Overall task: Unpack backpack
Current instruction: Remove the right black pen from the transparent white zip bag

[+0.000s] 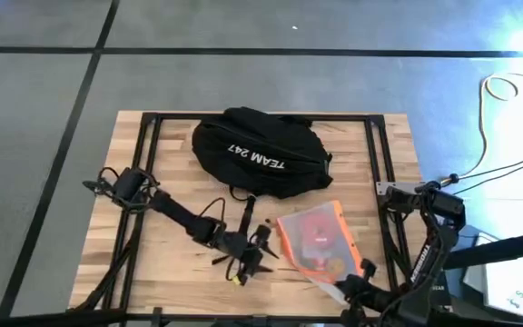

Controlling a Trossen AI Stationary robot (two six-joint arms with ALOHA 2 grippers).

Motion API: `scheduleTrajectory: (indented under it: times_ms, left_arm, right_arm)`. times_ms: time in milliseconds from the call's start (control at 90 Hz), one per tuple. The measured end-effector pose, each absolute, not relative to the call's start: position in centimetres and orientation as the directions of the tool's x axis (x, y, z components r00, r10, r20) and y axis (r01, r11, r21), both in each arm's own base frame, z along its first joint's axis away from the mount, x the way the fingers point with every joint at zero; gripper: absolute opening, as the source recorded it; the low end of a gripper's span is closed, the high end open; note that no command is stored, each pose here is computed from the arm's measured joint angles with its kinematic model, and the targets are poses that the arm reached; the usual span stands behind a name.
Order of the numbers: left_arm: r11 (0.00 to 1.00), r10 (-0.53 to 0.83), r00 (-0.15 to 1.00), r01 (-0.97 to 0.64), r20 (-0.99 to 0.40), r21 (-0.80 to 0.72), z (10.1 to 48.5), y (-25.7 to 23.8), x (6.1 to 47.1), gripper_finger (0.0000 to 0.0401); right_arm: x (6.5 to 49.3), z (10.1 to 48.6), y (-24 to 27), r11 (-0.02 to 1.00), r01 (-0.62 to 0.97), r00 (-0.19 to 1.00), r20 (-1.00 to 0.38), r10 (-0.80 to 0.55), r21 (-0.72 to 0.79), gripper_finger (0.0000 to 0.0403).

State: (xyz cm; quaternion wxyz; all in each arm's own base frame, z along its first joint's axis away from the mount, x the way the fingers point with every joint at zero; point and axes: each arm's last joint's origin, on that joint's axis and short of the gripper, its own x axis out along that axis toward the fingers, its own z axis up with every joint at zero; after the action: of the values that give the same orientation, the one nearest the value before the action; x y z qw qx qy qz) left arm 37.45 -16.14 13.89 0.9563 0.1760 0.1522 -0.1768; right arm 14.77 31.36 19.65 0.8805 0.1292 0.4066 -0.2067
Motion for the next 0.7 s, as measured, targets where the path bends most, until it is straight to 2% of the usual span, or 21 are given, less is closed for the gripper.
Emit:
scheduleTrajectory:
  times_ms: [156, 300, 489, 700]
  left_arm:
    - [0.879, -0.266, 0.902, 0.372, -0.341, 0.297, 14.9, -15.4, 38.7, 0.0162]
    - [0.868, -0.267, 0.875, 0.4, -0.403, 0.294, 15.1, -15.2, 39.2, 0.0149]
    - [0.85, -0.291, 0.815, 0.461, -0.502, 0.256, 14.6, -15.6, 38.9, 0.011]
    - [0.854, -0.299, 0.817, 0.459, -0.494, 0.243, 13.6, -15.7, 39.8, 0.0083]
  right_arm:
    - [15.3, 19.6, 31.4, 0.888, 0.457, 0.578, -0.778, -0.247, 0.057, 0.0]
    - [15.3, 19.6, 31.3, 0.887, 0.459, 0.572, -0.78, -0.254, 0.047, 0.0]
    - [15.2, 19.6, 31.3, 0.888, 0.458, 0.57, -0.782, -0.252, 0.048, 0.0]
    - [15.2, 19.6, 31.3, 0.888, 0.458, 0.57, -0.781, -0.253, 0.046, 0.0]
